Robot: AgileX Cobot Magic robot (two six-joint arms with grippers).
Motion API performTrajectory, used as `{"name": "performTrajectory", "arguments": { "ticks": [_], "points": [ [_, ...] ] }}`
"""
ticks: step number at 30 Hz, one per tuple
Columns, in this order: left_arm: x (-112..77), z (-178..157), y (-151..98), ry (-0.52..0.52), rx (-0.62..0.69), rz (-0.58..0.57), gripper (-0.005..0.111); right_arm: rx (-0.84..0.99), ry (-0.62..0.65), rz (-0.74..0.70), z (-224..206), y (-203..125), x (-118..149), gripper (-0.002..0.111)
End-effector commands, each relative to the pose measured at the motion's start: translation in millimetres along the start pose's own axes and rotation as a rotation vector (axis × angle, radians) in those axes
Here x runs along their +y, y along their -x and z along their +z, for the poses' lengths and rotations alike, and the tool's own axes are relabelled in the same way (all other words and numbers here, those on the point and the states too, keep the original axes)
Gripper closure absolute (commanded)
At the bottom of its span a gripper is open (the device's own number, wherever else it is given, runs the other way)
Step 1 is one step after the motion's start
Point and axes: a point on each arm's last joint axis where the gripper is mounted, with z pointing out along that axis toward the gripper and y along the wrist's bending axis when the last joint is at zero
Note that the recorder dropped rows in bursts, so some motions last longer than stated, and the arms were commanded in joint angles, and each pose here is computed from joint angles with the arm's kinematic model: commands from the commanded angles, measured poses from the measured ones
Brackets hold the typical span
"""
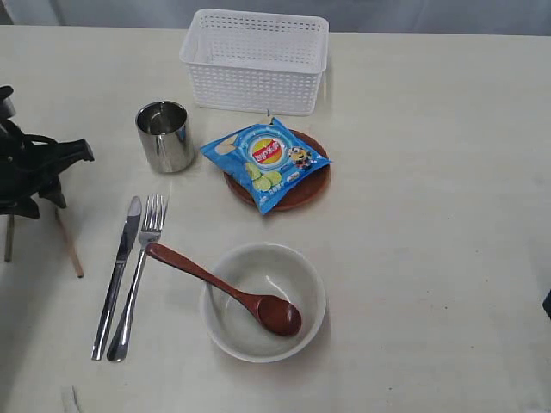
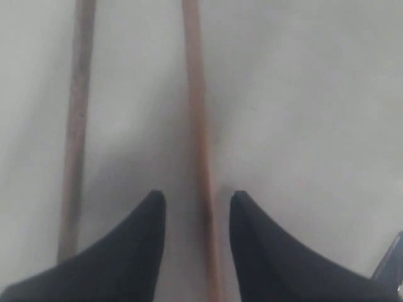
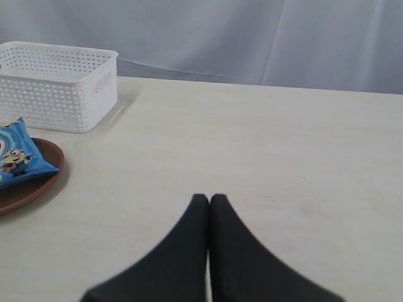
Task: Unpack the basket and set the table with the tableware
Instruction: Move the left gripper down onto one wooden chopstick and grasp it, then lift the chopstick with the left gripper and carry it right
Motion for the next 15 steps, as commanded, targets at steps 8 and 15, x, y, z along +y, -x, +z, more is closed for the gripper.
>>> {"name": "performTrajectory", "arguments": {
  "ticks": [8, 15],
  "points": [
    [0.4, 16.8, 2.2, 0.006, 0.014, -0.02, 0.074, -0.003, -0.002, -0.002, 0.0, -0.7, -0.1, 0.109],
    [1.7, 23.4, 0.3, 0.02, 0.04, 0.003, 0.078, -0.003, -0.002, -0.002, 0.0, -0.7, -0.1, 0.109]
  ]
}}
